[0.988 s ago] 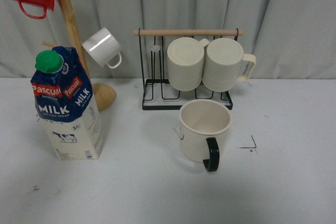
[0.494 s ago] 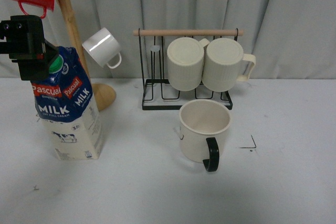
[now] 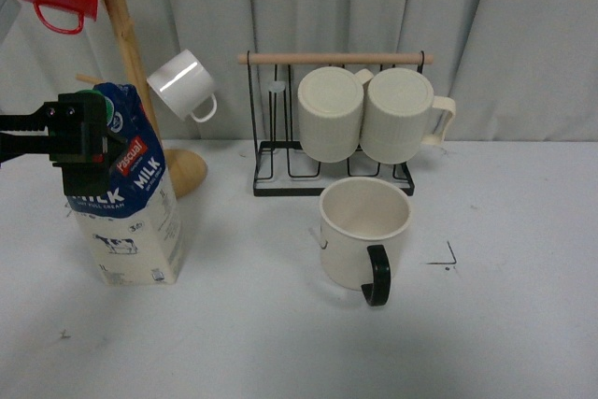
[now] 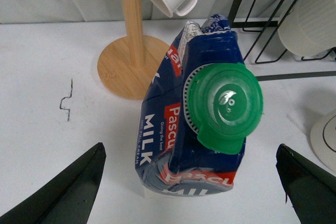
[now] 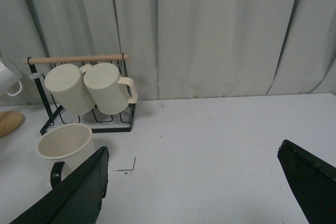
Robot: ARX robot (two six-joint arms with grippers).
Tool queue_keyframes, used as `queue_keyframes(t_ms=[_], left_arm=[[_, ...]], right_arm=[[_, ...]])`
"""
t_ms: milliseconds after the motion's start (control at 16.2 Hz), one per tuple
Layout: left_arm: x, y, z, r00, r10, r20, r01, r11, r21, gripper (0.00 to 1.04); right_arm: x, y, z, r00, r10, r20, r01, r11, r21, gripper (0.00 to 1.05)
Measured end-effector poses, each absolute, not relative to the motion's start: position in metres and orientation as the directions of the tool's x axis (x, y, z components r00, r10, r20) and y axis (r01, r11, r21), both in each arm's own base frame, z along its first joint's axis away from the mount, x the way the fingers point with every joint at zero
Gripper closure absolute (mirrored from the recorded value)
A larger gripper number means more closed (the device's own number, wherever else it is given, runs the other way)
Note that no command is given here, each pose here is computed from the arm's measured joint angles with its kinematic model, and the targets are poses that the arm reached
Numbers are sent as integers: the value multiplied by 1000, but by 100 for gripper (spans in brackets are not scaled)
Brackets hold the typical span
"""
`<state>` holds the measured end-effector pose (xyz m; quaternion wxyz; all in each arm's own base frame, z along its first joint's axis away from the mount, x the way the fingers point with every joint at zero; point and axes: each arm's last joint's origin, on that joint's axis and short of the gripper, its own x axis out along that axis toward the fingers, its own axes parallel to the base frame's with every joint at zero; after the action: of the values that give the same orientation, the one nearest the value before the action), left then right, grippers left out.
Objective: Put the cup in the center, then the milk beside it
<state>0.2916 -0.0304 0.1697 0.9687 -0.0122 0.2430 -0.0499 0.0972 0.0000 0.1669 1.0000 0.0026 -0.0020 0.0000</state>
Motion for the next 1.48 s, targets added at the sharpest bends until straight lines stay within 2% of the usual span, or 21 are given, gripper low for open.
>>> queue_keyframes(t_ms=[680, 741, 988, 1174, 1297, 1483], left_arm=[[336, -41, 144, 892, -6, -452, 48, 996, 81, 7], [337, -39, 145, 893, 1, -449, 40, 996, 82, 10], [339, -37, 147, 896, 8, -444, 31, 996, 82, 57], [337, -43, 149, 890, -5, -455, 43, 996, 74, 86], [333, -51, 154, 883, -10, -469, 55, 995, 83, 88], [330, -79, 171, 896, -81, -437, 123, 990, 68, 89]], right_arm=[[97, 0, 167, 1000, 0, 4, 0, 1000, 5, 6], [97, 0, 167, 1000, 0, 4, 0, 1000, 5, 6], [97, 0, 167, 1000, 0, 4, 0, 1000, 5, 6], [97, 0, 167, 1000, 0, 4, 0, 1000, 5, 6], [97, 0, 167, 1000, 0, 4, 0, 1000, 5, 6], [97, 0, 167, 1000, 0, 4, 0, 1000, 5, 6]])
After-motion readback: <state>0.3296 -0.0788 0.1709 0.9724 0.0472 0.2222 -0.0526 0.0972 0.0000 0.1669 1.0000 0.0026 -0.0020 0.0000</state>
